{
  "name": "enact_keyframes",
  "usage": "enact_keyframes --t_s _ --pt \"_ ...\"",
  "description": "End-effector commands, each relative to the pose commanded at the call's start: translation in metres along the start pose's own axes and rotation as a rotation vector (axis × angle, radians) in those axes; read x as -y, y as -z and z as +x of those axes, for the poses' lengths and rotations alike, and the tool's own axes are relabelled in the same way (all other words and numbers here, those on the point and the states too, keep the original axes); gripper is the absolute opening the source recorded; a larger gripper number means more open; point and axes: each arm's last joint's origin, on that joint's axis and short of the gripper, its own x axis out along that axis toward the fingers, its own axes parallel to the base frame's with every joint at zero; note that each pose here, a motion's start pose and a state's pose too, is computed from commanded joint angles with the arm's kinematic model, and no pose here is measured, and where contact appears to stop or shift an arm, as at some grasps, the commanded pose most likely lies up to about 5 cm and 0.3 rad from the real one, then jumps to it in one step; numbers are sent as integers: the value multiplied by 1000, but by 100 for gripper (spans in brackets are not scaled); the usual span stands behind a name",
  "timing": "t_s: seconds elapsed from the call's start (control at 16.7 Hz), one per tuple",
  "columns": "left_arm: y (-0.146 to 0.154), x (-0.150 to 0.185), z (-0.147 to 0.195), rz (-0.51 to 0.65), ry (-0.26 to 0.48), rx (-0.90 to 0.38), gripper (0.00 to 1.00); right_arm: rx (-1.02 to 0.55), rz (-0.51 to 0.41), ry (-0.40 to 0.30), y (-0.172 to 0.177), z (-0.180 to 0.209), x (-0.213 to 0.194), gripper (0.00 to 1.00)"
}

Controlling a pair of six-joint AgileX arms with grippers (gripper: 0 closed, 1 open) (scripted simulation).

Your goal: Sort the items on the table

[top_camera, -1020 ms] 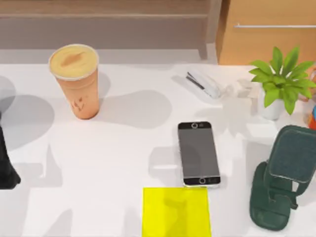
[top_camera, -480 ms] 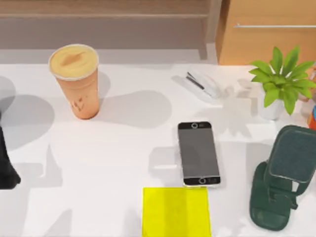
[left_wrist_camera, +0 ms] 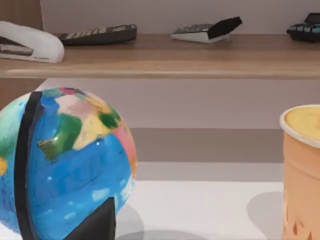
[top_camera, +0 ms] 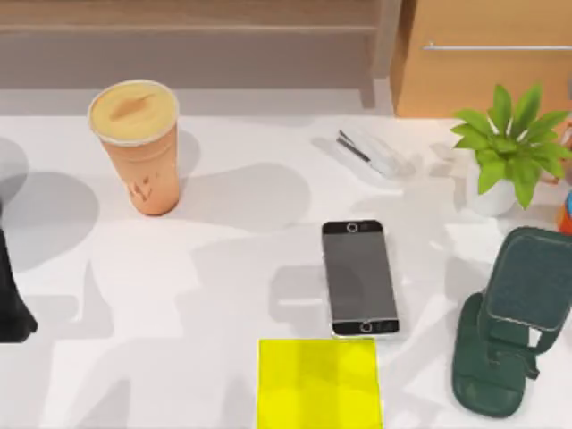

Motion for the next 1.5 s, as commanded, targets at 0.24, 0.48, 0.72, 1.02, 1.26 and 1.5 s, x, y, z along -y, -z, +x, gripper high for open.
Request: enact_keyframes --t_s 0.24,0.48,0.72,1.02,1.26,1.5 --pt "0 0 0 0 0 0 100 203 -614 0 -83 -16 -59 0" --pt "0 0 0 0 0 0 100 274 -1279 -66 -134 7 -149 0" --pt "0 0 0 0 0 0 100 225 -1821 -166 -143 51 -229 0" --pt "0 0 0 0 0 0 100 52 -2214 -348 -115 108 -286 0" --pt "0 0 0 0 0 0 100 16 -2259 -383 -109 117 -292 0" --pt "0 0 0 0 0 0 100 19 -2253 -380 -109 119 -291 0"
